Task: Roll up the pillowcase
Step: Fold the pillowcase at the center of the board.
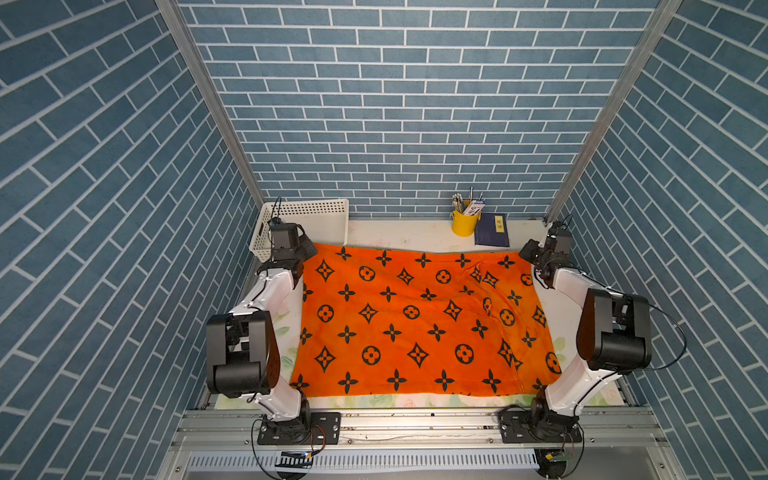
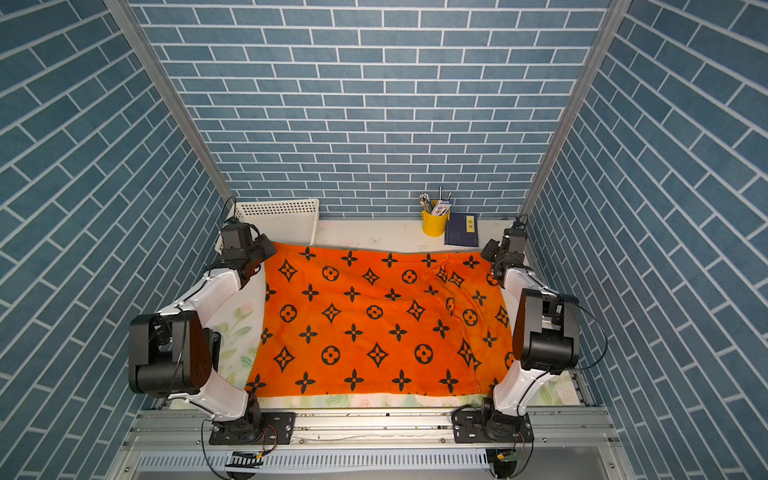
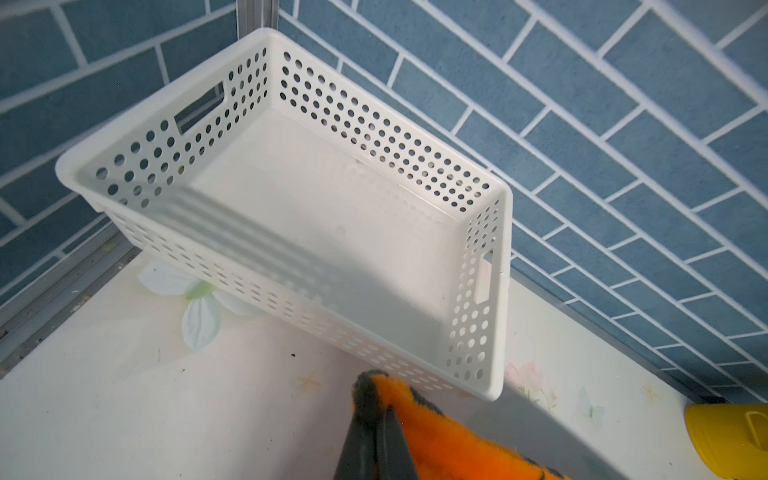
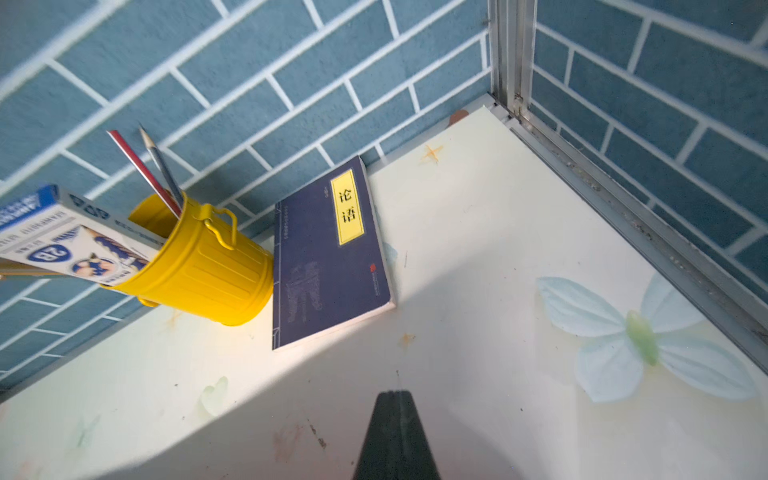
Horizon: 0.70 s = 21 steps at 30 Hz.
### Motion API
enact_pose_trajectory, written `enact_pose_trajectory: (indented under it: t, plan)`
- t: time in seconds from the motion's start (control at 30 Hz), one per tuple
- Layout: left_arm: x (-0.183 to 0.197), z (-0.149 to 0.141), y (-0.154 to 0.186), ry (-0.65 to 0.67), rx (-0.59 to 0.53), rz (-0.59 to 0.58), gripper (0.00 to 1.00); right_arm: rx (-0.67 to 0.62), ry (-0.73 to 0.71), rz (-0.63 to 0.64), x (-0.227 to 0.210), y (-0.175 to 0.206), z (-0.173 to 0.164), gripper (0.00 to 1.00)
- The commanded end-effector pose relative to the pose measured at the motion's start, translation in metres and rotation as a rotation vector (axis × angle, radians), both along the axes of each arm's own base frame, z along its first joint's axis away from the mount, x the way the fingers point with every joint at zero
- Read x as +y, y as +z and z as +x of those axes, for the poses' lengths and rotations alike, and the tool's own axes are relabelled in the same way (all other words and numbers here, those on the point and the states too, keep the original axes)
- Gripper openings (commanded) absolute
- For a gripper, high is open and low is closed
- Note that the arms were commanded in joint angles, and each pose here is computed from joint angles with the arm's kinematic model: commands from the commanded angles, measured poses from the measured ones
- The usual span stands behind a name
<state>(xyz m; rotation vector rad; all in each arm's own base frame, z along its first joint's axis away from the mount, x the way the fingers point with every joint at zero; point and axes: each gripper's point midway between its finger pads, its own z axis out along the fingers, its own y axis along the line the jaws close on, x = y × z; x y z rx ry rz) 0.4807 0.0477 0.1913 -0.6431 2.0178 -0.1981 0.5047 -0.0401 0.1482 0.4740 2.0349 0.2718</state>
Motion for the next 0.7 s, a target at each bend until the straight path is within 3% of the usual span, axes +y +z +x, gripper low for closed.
enact_pose_trajectory:
  t: [0.0,0.27,0.67]
  plan:
    - [0.01,0.016,0.031,0.012,-0.07,0.022,0.0,-0.182,0.044,0.051,0.006,0.051,0.011,0.0]
    - [0.008,0.017,0.011,-0.004,-0.046,0.011,0.0,-0.12,0.008,0.039,-0.002,0.02,0.001,0.0]
    - [0.033,-0.006,0.025,0.006,-0.115,-0.011,0.0,-0.196,-0.021,0.014,-0.003,0.032,-0.035,0.0]
